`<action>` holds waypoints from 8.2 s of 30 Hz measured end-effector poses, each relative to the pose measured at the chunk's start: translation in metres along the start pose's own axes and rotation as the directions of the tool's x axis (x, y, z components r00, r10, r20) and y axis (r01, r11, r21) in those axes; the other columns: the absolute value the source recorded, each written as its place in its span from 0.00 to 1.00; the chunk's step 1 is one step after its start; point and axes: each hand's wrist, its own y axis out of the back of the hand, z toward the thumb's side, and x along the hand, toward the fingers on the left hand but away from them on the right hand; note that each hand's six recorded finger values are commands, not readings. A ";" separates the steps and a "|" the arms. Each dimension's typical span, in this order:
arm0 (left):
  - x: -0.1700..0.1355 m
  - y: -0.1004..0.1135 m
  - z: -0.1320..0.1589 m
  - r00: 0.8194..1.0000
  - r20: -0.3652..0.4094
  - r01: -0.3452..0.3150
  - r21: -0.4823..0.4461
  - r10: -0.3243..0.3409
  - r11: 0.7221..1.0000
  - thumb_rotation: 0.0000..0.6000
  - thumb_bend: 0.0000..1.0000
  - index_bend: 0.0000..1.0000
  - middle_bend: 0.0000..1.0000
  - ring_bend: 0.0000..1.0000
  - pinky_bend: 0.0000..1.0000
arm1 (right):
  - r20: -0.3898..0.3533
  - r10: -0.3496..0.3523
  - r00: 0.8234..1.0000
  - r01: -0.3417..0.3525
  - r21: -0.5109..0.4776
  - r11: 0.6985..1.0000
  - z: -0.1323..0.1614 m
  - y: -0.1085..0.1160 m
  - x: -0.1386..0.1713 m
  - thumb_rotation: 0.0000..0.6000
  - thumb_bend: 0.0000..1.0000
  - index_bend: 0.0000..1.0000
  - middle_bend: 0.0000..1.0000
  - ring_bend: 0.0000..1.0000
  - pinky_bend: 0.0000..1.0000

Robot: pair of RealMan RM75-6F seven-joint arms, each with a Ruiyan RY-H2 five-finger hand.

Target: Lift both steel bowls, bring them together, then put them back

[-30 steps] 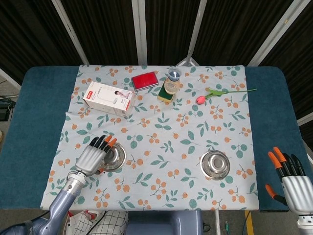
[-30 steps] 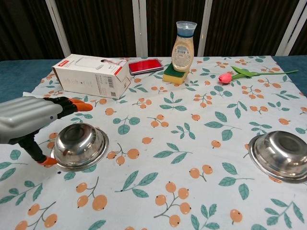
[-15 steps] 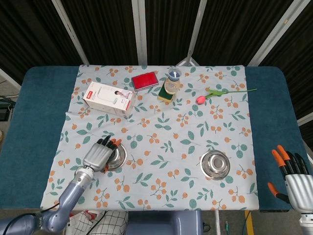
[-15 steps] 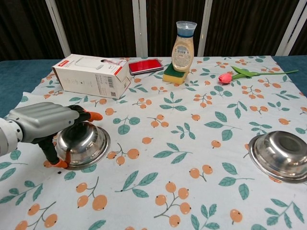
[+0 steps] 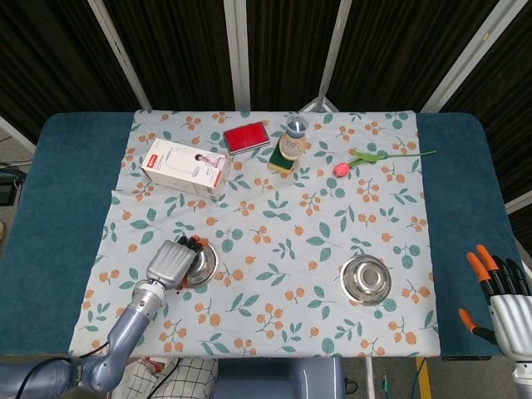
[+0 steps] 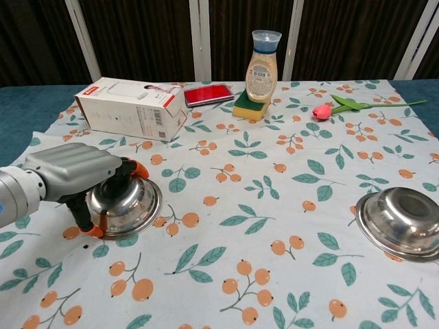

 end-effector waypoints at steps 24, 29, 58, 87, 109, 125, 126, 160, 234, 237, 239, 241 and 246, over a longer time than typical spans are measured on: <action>-0.018 0.113 -0.065 0.919 0.055 -0.366 -0.250 0.391 0.896 1.00 0.37 0.47 0.60 0.50 0.72 | -0.180 0.218 0.959 -0.201 0.108 0.974 0.075 -0.066 -0.074 1.00 0.31 0.00 0.00 0.00 0.01; -0.004 0.112 -0.073 0.925 0.036 -0.360 -0.226 0.377 0.905 1.00 0.38 0.47 0.60 0.50 0.72 | -0.221 0.293 0.930 -0.256 0.181 0.950 0.109 -0.085 -0.087 1.00 0.31 0.00 0.00 0.00 0.03; 0.006 0.101 -0.073 0.940 0.033 -0.329 -0.173 0.340 0.928 1.00 0.38 0.47 0.60 0.50 0.72 | -0.181 0.448 0.876 -0.398 0.256 0.881 0.127 -0.118 -0.091 1.00 0.31 0.00 0.00 0.01 0.12; 0.013 0.093 -0.076 0.948 0.023 -0.311 -0.164 0.319 0.936 1.00 0.38 0.48 0.60 0.50 0.72 | -0.169 0.442 0.881 -0.382 0.296 0.875 0.130 -0.132 -0.099 1.00 0.31 0.92 0.83 0.89 0.99; 0.012 0.101 -0.060 0.892 0.109 -0.372 -0.374 0.439 0.850 1.00 0.44 0.49 0.61 0.50 0.72 | -0.206 0.156 0.966 -0.185 -0.130 0.974 0.122 -0.058 -0.120 1.00 0.35 1.00 0.99 1.00 1.00; 0.021 0.111 -0.037 0.779 0.186 -0.414 -0.563 0.598 0.715 1.00 0.44 0.48 0.61 0.50 0.72 | -0.174 0.080 0.981 -0.191 -0.909 0.371 0.095 0.014 -0.164 1.00 0.36 1.00 0.99 1.00 1.00; 0.022 0.112 -0.034 0.772 0.191 -0.413 -0.575 0.607 0.706 1.00 0.43 0.48 0.61 0.50 0.72 | -0.172 0.089 0.981 -0.192 -0.932 0.308 0.094 0.016 -0.167 1.00 0.36 1.00 0.99 1.00 1.00; 0.059 0.140 0.064 0.533 0.261 -0.447 -0.721 0.805 0.530 1.00 0.43 0.49 0.62 0.51 0.72 | -0.354 0.287 0.890 -0.354 -0.934 -0.053 0.191 -0.006 -0.157 1.00 0.36 1.00 0.99 1.00 1.00; 0.024 0.147 0.090 0.440 0.357 -0.471 -0.689 0.824 0.550 1.00 0.46 0.50 0.63 0.51 0.72 | -0.490 0.285 0.824 -0.435 -0.869 -0.236 0.252 0.003 -0.093 1.00 0.36 1.00 0.99 1.00 1.00; 0.024 0.146 0.093 0.439 0.359 -0.469 -0.690 0.823 0.551 1.00 0.46 0.50 0.63 0.51 0.72 | -0.495 0.286 0.821 -0.439 -0.866 -0.238 0.255 0.003 -0.091 1.00 0.36 1.00 0.99 1.00 1.00; 0.024 0.146 0.095 0.438 0.361 -0.473 -0.686 0.823 0.552 1.00 0.46 0.50 0.63 0.51 0.72 | -0.495 0.284 0.821 -0.441 -0.867 -0.233 0.256 0.004 -0.090 1.00 0.36 1.00 0.99 1.00 1.00; 0.024 0.147 0.096 0.435 0.359 -0.475 -0.688 0.826 0.549 1.00 0.46 0.50 0.63 0.51 0.72 | -0.494 0.281 0.823 -0.442 -0.867 -0.230 0.257 0.006 -0.088 1.00 0.36 1.00 0.99 1.00 1.00; 0.026 0.148 0.096 0.435 0.360 -0.482 -0.681 0.825 0.551 1.00 0.46 0.50 0.63 0.51 0.72 | -0.482 0.272 0.833 -0.433 -0.874 -0.221 0.254 0.011 -0.085 1.00 0.36 1.00 0.99 1.00 1.00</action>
